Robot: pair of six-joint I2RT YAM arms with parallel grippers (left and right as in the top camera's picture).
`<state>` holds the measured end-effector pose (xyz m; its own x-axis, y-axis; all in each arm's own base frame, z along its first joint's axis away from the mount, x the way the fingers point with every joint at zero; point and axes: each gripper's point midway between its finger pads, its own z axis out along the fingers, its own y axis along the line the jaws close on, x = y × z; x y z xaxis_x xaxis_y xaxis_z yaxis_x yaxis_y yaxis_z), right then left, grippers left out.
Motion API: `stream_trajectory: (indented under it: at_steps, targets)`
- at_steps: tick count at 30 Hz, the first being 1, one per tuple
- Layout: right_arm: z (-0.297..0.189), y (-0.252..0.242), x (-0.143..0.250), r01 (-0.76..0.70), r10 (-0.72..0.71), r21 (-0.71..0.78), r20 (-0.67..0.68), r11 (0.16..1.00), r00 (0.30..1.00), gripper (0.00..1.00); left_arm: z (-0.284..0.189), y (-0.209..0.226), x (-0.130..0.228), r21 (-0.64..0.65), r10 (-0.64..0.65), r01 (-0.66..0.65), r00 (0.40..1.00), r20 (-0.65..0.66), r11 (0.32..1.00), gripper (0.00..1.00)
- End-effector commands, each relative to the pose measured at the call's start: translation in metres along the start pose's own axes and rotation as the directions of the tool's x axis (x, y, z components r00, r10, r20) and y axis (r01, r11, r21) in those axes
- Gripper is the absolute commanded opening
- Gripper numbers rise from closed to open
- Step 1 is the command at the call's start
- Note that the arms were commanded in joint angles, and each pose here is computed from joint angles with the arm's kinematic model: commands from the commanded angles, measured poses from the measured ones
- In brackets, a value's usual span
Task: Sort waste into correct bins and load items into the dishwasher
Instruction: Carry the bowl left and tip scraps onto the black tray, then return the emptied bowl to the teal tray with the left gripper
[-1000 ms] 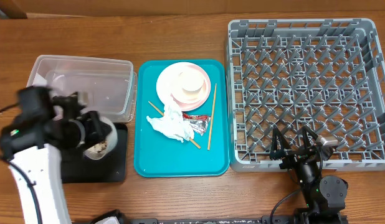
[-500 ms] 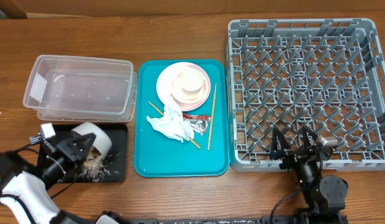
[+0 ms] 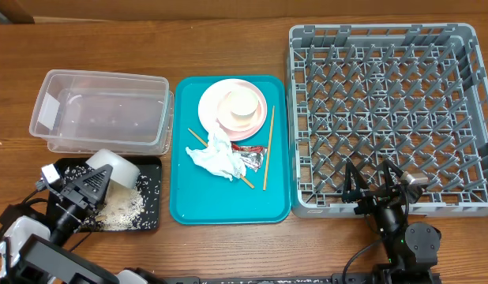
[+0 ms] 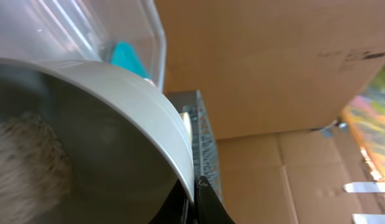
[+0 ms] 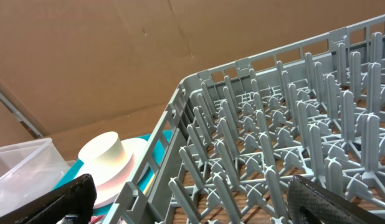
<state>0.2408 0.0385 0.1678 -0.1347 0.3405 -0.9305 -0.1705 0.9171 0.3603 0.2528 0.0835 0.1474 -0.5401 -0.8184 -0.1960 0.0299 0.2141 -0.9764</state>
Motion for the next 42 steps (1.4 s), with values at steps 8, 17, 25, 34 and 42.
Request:
stream_trajectory:
  at_steps: [8, 17, 25, 34, 42]
  targets:
    - [0.000, 0.001, -0.002, -0.002, 0.002, -0.003, 0.012, 1.000, 1.000, 1.00, -0.001, -0.016, -0.001, 0.100, -0.086, 0.083, 0.996, 0.029, 0.992, 0.07]
    - [0.000, 0.001, -0.002, -0.002, 0.002, -0.003, 0.012, 1.000, 1.000, 1.00, -0.001, -0.012, 0.003, 0.071, -0.093, 0.091, 0.996, 0.018, 0.993, 0.04]
    - [0.000, 0.001, -0.002, -0.002, 0.002, -0.003, 0.013, 1.000, 1.000, 1.00, -0.002, -0.021, 0.026, -0.021, -0.182, 0.181, 0.982, -0.044, 0.983, 0.04]
    - [0.000, 0.001, -0.002, -0.002, 0.002, -0.003, 0.013, 1.000, 1.000, 1.00, -0.011, -0.087, 0.051, -0.118, -0.012, -0.006, 0.987, -0.158, 0.993, 0.04]
    - [0.000, 0.001, -0.002, -0.002, 0.002, -0.003, 0.012, 1.000, 1.000, 1.00, -0.002, -0.124, 0.075, -0.147, 0.091, -0.124, 0.973, -0.213, 0.981, 0.04]
